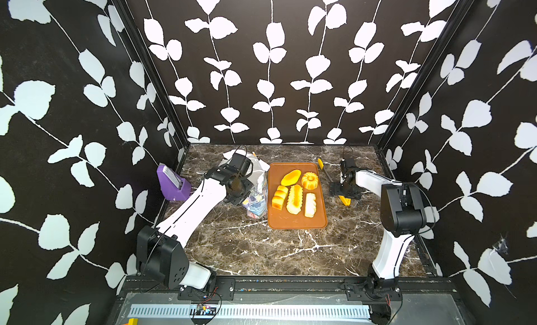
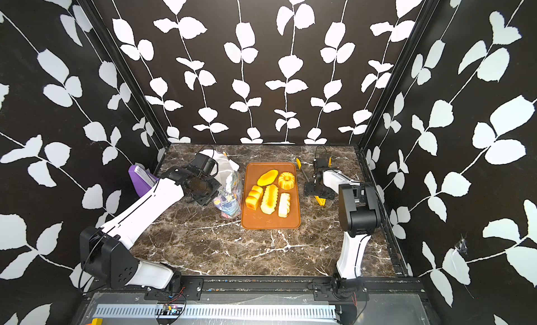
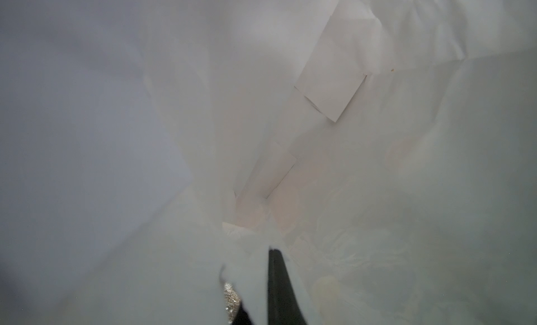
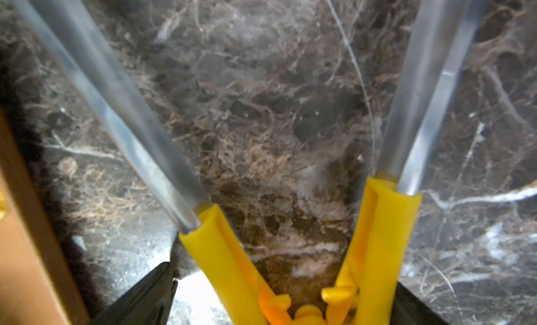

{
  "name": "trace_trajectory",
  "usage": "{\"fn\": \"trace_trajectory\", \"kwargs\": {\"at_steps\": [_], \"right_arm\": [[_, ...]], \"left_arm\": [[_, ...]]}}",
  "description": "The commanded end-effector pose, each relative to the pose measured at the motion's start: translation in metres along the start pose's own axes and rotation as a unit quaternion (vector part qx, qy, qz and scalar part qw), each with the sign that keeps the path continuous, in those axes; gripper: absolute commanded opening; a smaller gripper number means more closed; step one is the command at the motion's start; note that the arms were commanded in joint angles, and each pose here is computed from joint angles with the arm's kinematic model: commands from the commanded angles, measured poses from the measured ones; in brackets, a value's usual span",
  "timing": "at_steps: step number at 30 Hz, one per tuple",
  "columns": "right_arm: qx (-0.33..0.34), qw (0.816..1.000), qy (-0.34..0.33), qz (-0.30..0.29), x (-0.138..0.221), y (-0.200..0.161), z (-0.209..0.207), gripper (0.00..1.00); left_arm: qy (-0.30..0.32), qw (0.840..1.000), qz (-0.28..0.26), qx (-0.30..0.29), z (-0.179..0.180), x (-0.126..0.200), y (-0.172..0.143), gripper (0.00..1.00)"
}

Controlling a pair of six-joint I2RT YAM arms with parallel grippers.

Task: Pack bread into a paper bag
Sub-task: Adjust the paper bag at the center of the board.

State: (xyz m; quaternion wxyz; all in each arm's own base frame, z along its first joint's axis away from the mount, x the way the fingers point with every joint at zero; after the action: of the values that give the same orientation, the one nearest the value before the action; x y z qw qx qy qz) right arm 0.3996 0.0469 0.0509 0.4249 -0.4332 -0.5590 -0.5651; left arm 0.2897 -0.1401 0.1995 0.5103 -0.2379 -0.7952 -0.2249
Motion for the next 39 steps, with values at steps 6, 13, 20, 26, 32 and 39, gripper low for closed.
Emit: {"fn": "trace_trajectory", "kwargs": {"at_steps": [6, 13, 20, 26, 32, 39], "right_arm": [[-0.013, 0.997, 0.024, -0.079, -0.004, 0.053, 0.010, 0.99], [-0.036, 0.993, 0.008, -0.109, -0.005, 0.060, 0.005, 0.99], [-0.042, 0.990, -0.003, -0.135, -0.003, 0.049, 0.004, 0.99], [-0.054, 0.994, 0.014, -0.093, -0.013, 0.036, 0.009, 0.99], [-0.066, 0.997, 0.017, -0.048, -0.020, 0.015, 0.010, 0.99], [-0.057, 0.998, 0.009, -0.012, -0.015, -0.009, 0.011, 0.99]], "left_arm": [[0.001, 1.000, -0.002, -0.003, 0.001, 0.002, 0.000, 0.00], [-0.003, 1.000, -0.005, -0.006, 0.001, 0.002, 0.001, 0.00], [-0.008, 1.000, -0.002, -0.008, -0.002, -0.003, 0.000, 0.00], [-0.014, 1.000, 0.000, -0.009, -0.005, -0.003, 0.000, 0.00], [-0.016, 1.000, -0.003, -0.009, -0.002, 0.000, -0.001, 0.00], [-0.020, 1.000, -0.003, -0.008, 0.001, 0.000, -0.001, 0.00]]}}
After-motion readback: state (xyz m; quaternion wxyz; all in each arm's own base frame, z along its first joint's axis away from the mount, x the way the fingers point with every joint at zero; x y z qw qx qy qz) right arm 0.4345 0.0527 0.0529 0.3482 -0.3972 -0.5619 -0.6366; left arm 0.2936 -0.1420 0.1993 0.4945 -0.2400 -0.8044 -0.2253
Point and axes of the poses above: each gripper's point midway between its finger pads, its own x axis back along the fingers, its own z axis along the line the jaws close on, y = z × x, the point moved 3 cm from there along x, back along the fingers, and after that the axes turned 5 degrees about x, right-handed, at the moved point
